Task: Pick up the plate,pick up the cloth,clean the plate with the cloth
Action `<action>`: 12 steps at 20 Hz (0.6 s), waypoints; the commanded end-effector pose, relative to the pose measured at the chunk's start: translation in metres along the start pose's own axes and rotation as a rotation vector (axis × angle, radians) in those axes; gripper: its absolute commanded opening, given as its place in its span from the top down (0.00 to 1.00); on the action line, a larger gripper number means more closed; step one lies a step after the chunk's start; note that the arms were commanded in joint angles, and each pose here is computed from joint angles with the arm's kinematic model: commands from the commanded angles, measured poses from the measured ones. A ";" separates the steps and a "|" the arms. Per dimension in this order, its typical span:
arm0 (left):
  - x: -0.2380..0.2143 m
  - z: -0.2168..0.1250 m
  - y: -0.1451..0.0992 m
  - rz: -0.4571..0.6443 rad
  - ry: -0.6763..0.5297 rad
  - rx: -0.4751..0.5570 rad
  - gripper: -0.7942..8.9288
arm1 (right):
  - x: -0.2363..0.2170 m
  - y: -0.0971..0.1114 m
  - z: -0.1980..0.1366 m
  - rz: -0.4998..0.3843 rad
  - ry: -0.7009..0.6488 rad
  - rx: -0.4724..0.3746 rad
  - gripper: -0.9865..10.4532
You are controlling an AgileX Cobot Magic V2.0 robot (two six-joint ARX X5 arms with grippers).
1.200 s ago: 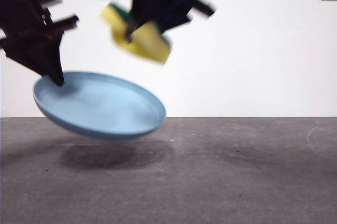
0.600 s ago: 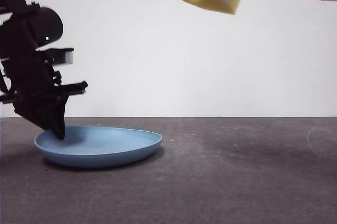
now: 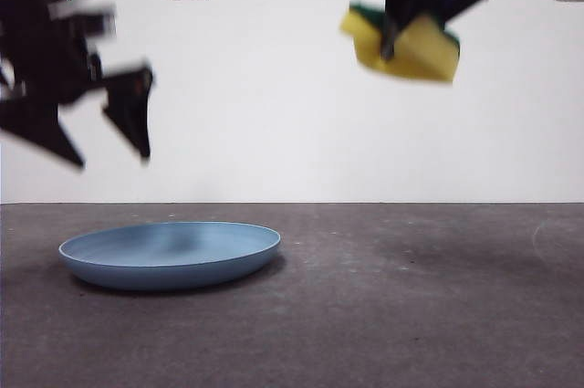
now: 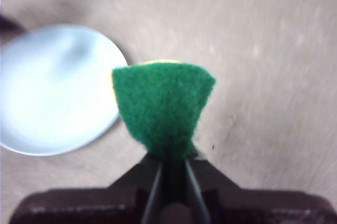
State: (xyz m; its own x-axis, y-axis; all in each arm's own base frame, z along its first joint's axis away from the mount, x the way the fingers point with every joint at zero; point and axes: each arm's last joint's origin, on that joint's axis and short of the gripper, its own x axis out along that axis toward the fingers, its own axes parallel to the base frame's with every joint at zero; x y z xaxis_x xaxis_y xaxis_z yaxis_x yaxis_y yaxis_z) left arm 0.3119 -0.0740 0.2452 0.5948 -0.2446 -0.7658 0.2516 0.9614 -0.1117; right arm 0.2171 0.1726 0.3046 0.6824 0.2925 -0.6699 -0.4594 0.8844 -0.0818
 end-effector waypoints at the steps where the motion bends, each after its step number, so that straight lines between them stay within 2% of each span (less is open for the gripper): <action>1: -0.039 0.004 -0.010 -0.019 -0.086 0.013 0.46 | 0.031 -0.002 -0.008 -0.002 0.093 0.008 0.92; 4: -0.086 -0.001 -0.019 -0.032 -0.161 0.040 0.46 | 0.072 -0.005 -0.016 -0.023 0.179 0.014 0.92; 6: -0.106 -0.006 -0.023 -0.040 -0.188 0.050 0.47 | 0.096 -0.005 -0.022 0.026 0.214 0.030 0.92; 12: -0.132 -0.033 -0.030 -0.070 -0.244 0.071 0.47 | 0.148 -0.003 -0.044 0.024 0.300 0.031 0.92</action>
State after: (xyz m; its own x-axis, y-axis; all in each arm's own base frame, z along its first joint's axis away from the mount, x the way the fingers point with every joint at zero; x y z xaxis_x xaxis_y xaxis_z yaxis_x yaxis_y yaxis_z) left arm 0.2019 -0.0657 0.3326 0.7444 -0.3421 -0.5735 0.3508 0.9311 -0.1000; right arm 0.2942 0.1978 0.1793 0.4802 0.2030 -0.8533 -0.4548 0.8895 -0.0444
